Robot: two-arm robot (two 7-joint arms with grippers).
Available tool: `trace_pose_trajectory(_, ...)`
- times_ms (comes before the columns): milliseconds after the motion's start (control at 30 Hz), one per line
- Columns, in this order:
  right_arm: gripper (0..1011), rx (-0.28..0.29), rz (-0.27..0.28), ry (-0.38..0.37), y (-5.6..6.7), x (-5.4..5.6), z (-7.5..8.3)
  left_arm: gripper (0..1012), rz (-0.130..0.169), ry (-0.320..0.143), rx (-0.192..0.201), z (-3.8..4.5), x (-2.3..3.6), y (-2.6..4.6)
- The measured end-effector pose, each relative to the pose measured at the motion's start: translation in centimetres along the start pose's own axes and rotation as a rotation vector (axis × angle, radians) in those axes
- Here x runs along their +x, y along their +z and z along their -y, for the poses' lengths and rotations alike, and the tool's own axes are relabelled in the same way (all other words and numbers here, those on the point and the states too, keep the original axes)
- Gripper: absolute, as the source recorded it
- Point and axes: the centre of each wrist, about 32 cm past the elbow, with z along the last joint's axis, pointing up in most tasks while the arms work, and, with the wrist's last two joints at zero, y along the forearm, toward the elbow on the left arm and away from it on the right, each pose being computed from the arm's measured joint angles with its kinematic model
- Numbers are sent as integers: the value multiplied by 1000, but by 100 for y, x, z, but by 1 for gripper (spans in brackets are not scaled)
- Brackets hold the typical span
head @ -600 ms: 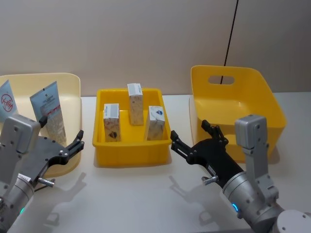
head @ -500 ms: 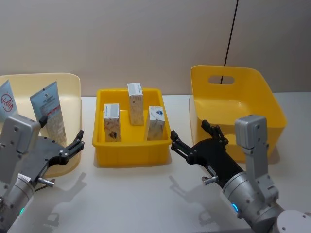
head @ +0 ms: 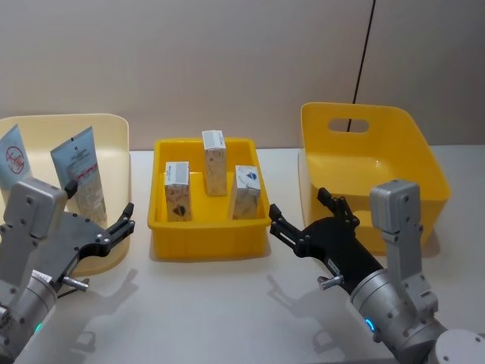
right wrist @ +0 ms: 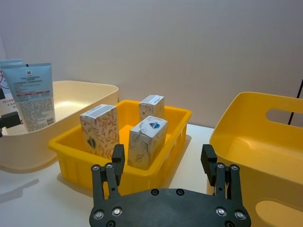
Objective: Bimanual collaborative sorting of washing and personal care products
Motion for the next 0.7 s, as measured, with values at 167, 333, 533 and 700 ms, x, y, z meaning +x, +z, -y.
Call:
trace_pose_trajectory(167, 1001, 0, 0, 0, 0, 0, 0, 1000, 0, 0, 0, 0, 0, 0)
trace_pose_trajectory(333, 1001, 0, 0, 0, 0, 0, 0, 1000, 0, 0, 0, 0, 0, 0)
trace_pose_trajectory(533, 1001, 0, 0, 0, 0, 0, 0, 1000, 0, 0, 0, 0, 0, 0)
trace_pose_trajectory(700, 1001, 0, 0, 0, 0, 0, 0, 1000, 0, 0, 0, 0, 0, 0)
